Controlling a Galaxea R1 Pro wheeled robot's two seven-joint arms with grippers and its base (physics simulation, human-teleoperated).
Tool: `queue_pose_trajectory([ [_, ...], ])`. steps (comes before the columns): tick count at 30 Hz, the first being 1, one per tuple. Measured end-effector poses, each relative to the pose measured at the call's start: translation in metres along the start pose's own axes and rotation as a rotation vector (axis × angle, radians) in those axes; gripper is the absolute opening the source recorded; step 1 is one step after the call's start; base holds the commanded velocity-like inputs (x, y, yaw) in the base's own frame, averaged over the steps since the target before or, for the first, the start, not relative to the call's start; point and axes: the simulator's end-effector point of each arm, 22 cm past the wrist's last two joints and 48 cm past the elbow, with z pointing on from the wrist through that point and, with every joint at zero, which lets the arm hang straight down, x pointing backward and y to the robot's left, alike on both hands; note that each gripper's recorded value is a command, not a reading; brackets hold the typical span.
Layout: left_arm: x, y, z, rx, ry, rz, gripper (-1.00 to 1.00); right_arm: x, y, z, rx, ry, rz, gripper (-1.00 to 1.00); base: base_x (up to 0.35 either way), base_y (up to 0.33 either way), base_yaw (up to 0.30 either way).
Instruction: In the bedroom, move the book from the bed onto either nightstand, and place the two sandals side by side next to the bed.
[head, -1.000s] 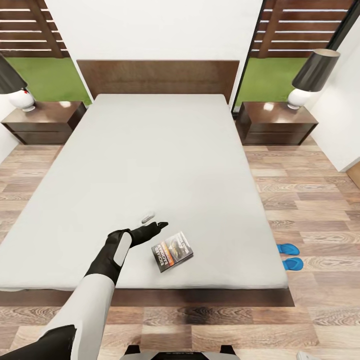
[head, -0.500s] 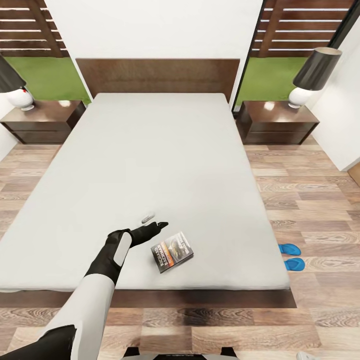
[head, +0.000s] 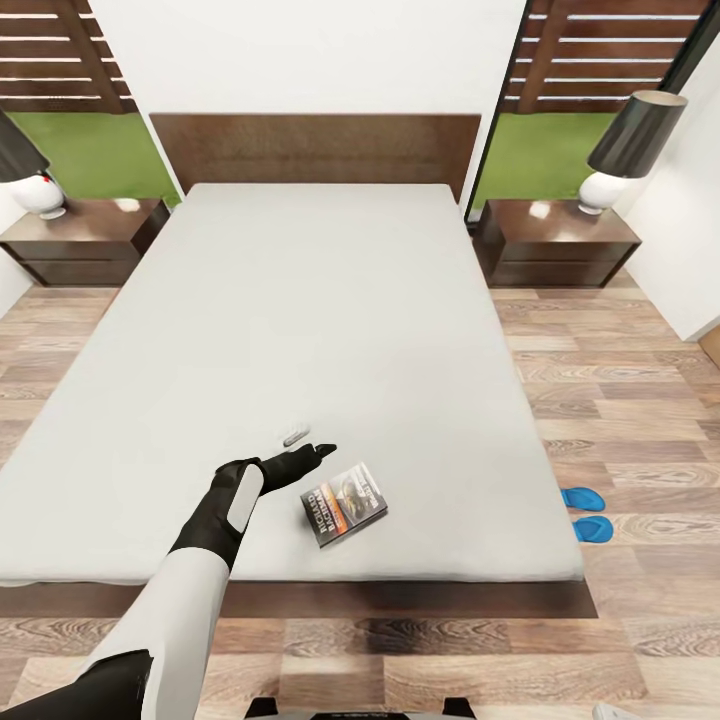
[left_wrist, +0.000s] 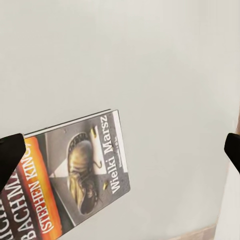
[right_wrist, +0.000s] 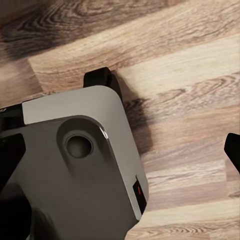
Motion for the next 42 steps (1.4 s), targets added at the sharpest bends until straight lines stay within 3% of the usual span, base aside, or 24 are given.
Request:
queue_pose_trajectory([
  [42,0.009,0.034,0.045,0.001,-0.001,0.001,1.00,-0.008,-0.003,0.057,0.000,-0.001,0.000,1.00,0.000,0.000,0.000],
])
